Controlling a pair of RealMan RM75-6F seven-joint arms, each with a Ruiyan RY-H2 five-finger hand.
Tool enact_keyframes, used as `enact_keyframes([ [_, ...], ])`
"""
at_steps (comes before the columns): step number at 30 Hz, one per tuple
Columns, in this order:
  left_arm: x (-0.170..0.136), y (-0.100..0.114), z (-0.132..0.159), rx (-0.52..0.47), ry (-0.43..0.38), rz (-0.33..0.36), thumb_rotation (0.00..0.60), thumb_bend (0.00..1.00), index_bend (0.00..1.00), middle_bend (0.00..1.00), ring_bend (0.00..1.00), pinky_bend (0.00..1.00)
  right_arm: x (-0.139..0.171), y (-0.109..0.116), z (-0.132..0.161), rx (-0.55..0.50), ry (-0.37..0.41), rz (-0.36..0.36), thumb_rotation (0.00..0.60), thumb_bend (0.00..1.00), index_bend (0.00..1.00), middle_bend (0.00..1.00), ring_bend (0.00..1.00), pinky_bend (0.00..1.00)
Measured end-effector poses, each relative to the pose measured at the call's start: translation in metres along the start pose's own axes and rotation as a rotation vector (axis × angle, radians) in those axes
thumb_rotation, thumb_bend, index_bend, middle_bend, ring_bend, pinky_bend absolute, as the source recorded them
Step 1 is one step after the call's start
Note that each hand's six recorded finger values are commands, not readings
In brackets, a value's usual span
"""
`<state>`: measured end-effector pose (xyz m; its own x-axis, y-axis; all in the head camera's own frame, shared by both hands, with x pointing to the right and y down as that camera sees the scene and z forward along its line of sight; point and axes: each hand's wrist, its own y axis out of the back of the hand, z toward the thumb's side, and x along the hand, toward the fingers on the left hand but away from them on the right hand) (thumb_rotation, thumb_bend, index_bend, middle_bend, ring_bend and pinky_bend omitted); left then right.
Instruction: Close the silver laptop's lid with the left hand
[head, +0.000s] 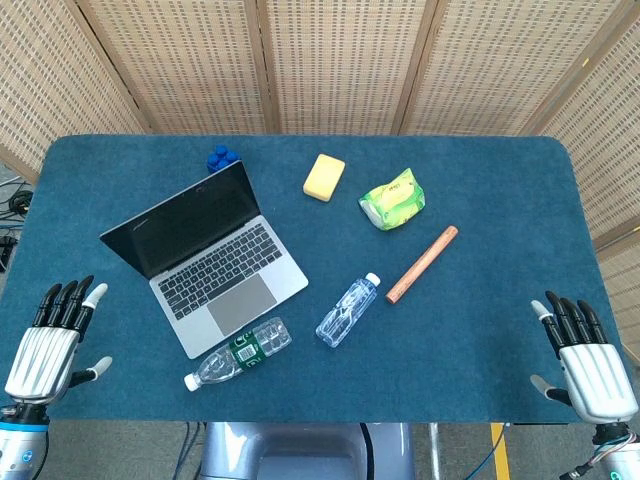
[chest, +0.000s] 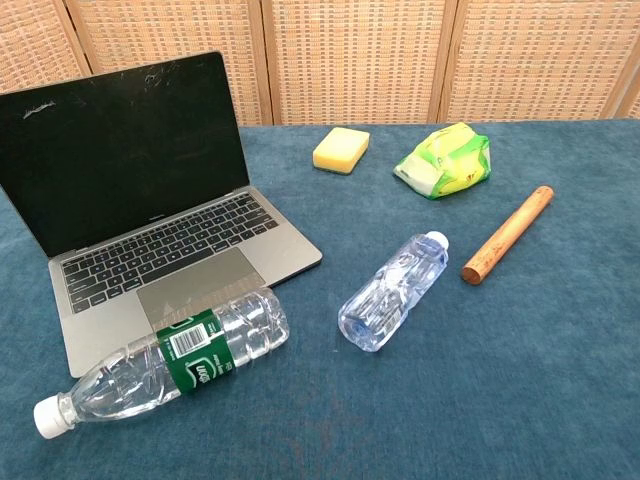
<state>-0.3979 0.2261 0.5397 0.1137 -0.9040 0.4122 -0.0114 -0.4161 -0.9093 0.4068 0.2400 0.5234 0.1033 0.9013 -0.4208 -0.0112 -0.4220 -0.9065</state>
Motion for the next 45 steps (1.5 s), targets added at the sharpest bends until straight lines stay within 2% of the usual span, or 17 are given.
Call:
enact_keyframes([
  [45,0.0006,0.0027,0.0021,-0.017,-0.004,0.006,0.6,0.1,0.0,0.0,0.0,0.0,0.0016,-0.0005,-0.0024,-0.003,-0.002,0.006,0.6,0.0,0.0,0.0,0.0,0.0],
])
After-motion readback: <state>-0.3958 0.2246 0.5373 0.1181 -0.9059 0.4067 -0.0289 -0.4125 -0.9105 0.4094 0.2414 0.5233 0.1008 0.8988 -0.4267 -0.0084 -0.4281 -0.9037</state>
